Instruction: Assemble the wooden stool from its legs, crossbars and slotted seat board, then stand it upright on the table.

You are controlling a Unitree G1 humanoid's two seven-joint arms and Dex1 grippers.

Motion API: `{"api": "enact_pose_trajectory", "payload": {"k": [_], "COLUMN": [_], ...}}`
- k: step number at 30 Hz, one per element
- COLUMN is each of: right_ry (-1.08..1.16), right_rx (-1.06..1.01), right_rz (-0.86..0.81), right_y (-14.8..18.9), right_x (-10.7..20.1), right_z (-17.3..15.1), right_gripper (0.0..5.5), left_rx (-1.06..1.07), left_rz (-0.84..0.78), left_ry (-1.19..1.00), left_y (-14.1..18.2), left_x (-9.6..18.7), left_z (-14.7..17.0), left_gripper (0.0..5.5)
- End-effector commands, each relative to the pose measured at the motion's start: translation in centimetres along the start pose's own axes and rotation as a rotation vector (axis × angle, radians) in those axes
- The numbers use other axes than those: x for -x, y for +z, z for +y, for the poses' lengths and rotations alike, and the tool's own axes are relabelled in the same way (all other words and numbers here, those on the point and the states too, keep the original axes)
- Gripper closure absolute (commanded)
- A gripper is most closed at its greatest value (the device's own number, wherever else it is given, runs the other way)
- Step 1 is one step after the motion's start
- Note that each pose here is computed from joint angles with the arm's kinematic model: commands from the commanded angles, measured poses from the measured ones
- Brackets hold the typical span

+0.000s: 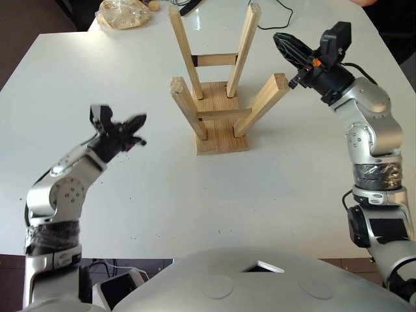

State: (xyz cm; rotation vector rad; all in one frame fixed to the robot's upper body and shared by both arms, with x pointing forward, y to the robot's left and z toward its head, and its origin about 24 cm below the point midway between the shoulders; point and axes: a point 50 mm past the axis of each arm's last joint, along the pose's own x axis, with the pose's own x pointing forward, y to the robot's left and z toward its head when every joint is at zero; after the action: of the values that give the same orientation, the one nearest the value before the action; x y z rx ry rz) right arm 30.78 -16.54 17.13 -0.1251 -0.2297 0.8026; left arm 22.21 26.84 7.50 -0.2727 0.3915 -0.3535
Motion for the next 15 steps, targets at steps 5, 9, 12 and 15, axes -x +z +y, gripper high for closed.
{"api": "enact_pose_trajectory", "payload": {"k": [5, 9, 12, 15], "right_ry": [-0.028, -0.089, -0.093, 0.016], "right_rx": [-0.223, -0.388, -0.423, -0.225], "right_rz": [0.085, -0.176, -0.195, 0.058], "right_y": [-3.2, 1.7, 2.9, -0.1], "right_x": [0.6, -0.2, 0.1, 0.2], "right_z": [0.4, -1.6, -2.3, -0.6], "right_gripper": [5.50, 5.50, 5.50, 5.50], "left_rx": [-0.078, -0.068, -0.074, -0.077], "left_rz": [0.061, 0.071, 0.077, 0.100], "left_ry": [-0.267, -0.371, -0.402, -0.405], "left_y": [-1.0, -1.9, -2.2, -2.9], "left_x": [-0.9, -2.2, -2.6, -2.6], "left_z": [-4.6, -7.2, -8.1, -8.4], "left_gripper": [5.48, 5.48, 5.48, 5.48]}}
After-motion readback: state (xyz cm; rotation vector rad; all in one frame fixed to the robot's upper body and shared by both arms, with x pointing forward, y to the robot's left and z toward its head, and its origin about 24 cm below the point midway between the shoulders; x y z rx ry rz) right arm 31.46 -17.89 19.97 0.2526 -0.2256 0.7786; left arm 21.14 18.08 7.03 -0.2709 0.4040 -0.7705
